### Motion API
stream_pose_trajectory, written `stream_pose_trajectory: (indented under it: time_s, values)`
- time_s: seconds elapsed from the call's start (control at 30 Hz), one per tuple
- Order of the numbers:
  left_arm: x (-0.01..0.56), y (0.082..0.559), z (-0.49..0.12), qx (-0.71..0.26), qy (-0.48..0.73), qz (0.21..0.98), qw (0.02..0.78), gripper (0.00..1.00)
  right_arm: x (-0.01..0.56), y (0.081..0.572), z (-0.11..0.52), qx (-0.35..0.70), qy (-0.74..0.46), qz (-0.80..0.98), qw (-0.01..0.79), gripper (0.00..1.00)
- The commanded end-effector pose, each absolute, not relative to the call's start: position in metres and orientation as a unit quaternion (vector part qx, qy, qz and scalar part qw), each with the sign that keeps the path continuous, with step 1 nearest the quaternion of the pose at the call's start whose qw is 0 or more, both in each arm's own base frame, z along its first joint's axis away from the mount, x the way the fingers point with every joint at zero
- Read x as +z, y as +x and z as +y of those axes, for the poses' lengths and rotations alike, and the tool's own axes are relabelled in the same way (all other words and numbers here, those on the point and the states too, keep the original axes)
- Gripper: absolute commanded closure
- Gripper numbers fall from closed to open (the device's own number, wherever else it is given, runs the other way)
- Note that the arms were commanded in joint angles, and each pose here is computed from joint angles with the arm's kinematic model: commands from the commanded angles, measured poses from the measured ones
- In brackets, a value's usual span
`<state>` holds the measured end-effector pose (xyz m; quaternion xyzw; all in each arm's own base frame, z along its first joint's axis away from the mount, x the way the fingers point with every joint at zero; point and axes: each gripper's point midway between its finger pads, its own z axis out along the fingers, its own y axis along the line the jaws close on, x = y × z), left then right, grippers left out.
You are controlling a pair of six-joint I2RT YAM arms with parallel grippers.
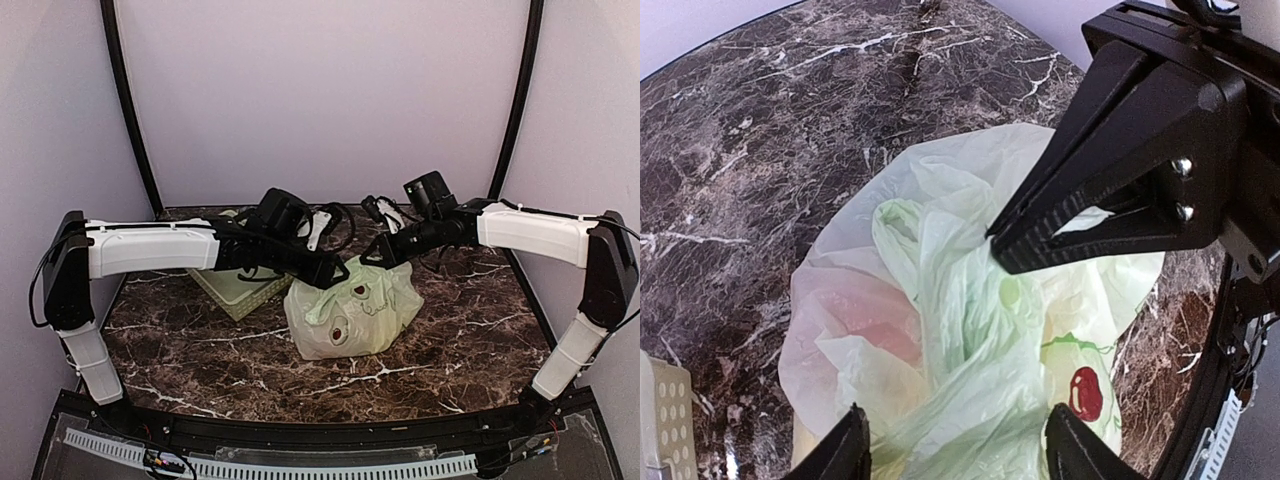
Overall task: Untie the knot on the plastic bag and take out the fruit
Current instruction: Untie the takeout bag at the center of the board.
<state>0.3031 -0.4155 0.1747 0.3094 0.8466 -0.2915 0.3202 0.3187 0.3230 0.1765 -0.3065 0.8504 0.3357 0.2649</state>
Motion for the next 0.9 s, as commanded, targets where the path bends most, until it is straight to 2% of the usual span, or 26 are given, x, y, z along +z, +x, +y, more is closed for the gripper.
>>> stream_pose_trajectory:
  time_s: [0.0,0.13,0.33,0.6,0.87]
  values:
    - [0.179,0.304,-0.416,-0.284,0.309,0.849,0.320,0.43,0.191,0.318,0.321,0.345,-0.305,0.841,0.284,1.00]
    - [0.181,0.305,-0.416,-0.283,0.306,0.850,0.324,0.54,0.191,0.318,0.320,0.344,-0.303,0.842,0.285,1.00]
    - [0.191,0.305,-0.415,-0.289,0.304,0.845,0.332,0.77,0.191,0.320,0.318,0.337,-0.298,0.844,0.291,1.00]
    - [0.206,0.303,-0.412,-0.303,0.294,0.837,0.349,0.97,0.187,0.326,0.311,0.320,-0.280,0.855,0.298,1.00]
    - [0.214,0.302,-0.406,-0.303,0.286,0.835,0.359,0.99,0.190,0.340,0.288,0.289,-0.233,0.872,0.320,1.00]
